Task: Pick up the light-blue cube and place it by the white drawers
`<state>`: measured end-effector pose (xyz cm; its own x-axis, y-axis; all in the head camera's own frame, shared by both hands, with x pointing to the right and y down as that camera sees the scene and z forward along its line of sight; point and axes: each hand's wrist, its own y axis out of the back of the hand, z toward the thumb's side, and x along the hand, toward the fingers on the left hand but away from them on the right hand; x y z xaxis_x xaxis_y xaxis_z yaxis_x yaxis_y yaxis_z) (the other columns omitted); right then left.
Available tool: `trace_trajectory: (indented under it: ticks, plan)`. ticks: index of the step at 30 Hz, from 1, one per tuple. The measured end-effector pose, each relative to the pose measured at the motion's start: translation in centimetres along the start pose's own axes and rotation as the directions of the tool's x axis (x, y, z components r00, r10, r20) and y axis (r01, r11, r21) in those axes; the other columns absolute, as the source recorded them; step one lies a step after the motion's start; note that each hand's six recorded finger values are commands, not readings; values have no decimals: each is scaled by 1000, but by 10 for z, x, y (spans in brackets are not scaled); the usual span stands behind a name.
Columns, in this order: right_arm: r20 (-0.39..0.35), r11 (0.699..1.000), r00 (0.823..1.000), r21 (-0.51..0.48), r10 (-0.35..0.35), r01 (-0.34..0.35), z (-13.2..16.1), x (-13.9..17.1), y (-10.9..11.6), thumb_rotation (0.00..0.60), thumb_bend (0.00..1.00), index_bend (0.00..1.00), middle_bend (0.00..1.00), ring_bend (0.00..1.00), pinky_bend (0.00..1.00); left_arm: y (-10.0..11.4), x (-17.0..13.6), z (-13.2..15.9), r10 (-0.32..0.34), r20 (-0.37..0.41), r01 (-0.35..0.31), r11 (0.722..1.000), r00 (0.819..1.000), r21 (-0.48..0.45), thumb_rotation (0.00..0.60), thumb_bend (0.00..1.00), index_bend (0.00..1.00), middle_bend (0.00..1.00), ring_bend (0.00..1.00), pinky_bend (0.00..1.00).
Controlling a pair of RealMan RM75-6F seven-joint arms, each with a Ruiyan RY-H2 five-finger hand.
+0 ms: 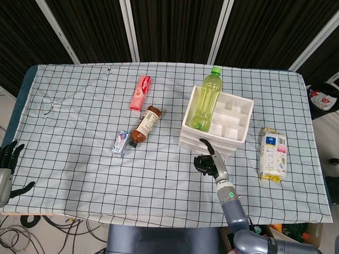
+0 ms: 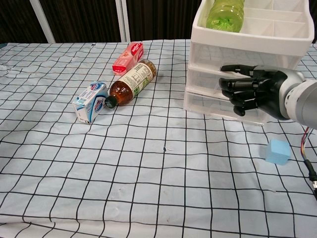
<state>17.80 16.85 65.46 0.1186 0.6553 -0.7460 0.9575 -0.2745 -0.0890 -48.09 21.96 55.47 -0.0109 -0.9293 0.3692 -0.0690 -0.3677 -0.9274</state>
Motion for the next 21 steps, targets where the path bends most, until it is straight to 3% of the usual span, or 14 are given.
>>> trace_trajectory:
  ticks: [21]
  plan:
    - [7,1000,1000,-4,16,-16,1,-1,-5,600,496,101,779,832,791,2,-2,-2,7,-6,-7,1000,1000,2,600,1,0,0,0,0]
